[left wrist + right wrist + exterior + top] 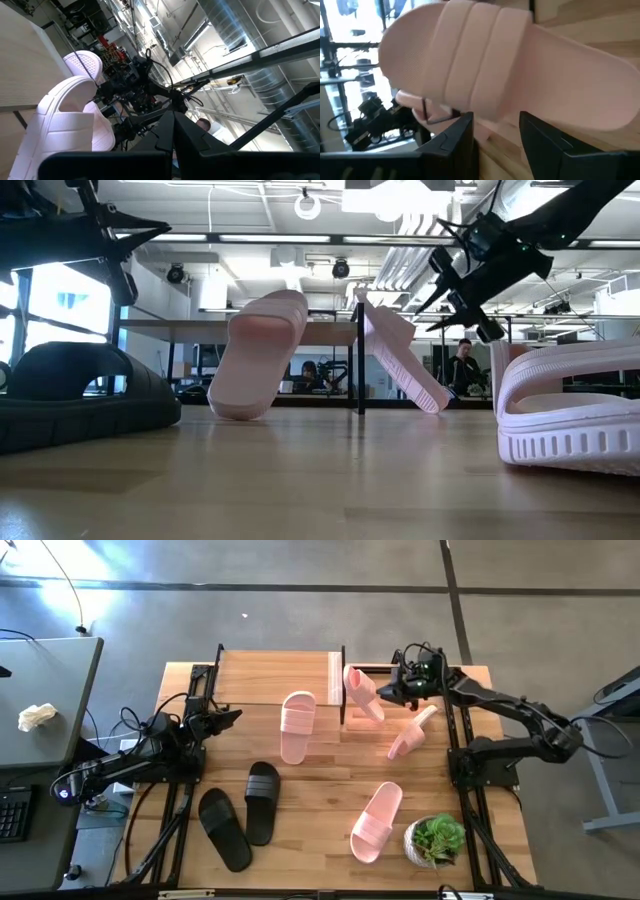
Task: Pick and place slides into the shelf
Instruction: Move the pink slide to the middle of the table
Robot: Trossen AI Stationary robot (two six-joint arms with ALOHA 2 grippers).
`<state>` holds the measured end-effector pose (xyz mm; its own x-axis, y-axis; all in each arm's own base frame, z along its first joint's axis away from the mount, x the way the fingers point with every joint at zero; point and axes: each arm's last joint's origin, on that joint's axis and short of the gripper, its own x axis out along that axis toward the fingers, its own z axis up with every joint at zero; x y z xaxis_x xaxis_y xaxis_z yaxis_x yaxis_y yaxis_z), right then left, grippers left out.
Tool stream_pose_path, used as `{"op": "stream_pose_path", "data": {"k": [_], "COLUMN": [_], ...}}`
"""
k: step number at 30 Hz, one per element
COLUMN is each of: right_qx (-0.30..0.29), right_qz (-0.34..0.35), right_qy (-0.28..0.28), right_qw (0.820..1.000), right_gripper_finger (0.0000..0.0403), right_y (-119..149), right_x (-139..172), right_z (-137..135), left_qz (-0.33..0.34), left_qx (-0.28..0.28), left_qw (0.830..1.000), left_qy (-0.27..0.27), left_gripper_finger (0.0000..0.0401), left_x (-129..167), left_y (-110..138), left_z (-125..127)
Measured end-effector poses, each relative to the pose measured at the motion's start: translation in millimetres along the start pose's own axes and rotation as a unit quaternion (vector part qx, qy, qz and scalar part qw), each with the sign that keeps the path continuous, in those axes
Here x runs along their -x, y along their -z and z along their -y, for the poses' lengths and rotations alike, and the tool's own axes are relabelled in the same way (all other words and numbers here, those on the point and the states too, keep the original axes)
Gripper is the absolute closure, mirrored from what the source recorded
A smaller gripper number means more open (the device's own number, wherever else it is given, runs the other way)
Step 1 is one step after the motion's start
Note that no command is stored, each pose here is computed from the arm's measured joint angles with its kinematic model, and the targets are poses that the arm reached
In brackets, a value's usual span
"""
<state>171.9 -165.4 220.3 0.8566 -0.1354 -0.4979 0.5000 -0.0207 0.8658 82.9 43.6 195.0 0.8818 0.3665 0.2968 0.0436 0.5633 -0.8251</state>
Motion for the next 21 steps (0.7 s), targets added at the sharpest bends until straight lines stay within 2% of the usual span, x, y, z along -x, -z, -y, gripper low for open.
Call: {"op": "stream_pose_path", "data": {"k": [4, 11, 21], "right_qx": [-0.012, -0.015, -0.012], "right_qz": [-0.003, 0.004, 0.013], "right_qy": [0.007, -0.018, -0.041], "right_qw": [1.0, 1.0, 0.999], "right_gripper_finger": [0.0253, 0.0253, 0.0253], "right_y": [-3.7, -12.5, -17.0], "right_x": [-8.3, -22.5, -27.1], "right_z": [4.5, 5.1, 2.5], "left_qz": [0.0, 0.0, 0.0], "left_qx": [-0.002, -0.002, -0.002], "left_qw": [1.0, 1.0, 1.0], "left_qy": [0.0, 0.0, 0.0], "left_gripper_finger": [0.04, 0.04, 0.04], "left_x": [0.0, 0.0, 0.0], "left_y": [0.0, 0.0, 0.0], "left_z": [-0.1, -0.1, -0.1]}}
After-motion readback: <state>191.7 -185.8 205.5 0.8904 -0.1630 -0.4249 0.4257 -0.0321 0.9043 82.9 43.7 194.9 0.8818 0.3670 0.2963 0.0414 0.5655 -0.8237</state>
